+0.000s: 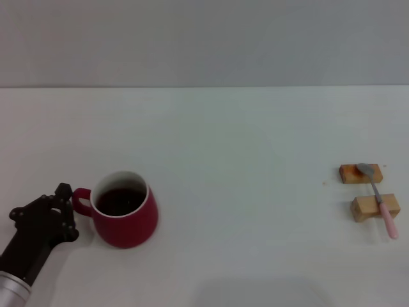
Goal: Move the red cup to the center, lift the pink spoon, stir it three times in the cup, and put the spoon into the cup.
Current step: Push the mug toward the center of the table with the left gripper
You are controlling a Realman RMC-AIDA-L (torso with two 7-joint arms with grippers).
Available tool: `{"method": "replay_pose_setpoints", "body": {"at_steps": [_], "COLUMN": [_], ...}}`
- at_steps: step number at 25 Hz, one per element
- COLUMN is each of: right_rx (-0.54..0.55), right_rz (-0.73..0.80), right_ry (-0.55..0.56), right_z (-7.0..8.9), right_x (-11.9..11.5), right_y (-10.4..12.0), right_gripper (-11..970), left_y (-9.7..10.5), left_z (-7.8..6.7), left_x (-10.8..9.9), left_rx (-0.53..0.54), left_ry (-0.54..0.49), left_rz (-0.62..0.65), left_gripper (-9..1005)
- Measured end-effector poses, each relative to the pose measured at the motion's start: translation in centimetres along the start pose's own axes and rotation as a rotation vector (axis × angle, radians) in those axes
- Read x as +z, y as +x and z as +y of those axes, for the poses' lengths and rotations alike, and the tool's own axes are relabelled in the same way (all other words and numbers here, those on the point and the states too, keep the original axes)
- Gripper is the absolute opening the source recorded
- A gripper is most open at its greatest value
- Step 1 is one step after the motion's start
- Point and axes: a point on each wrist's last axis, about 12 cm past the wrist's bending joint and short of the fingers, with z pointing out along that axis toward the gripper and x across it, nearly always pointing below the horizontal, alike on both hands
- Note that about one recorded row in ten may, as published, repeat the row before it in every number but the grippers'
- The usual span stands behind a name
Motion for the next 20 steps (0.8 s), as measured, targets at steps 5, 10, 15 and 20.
{"method": "replay_pose_setpoints", "body": {"at_steps": [5,10,15,20], "right_rx": [0.001,0.001,0.0,-0.001], "right_rz": [-0.001,0.003,0.005,0.006], "right_ry": [-0.002,-0.003,-0.001,-0.004], "right_z": [0.1,0.1,0.0,0.0], "right_x": [0.1,0.1,0.0,-0.1], "right_y": [0.0,0.0,0.1,0.1], "right_gripper": [576,577,577,576], "left_y": [0.0,0.1,0.2,0.3], "left_z": [-0.7,-0.4,-0.5,-1.4], "left_x": [0.2,0.0,0.0,0.6], "left_rx": [-0.008,-0.005,-0.008,-0.021], "left_ry": [0.031,0.016,0.018,0.052], "left_rz": [0.005,0.013,0.018,0.033], "left_gripper": [0,0,0,0]}}
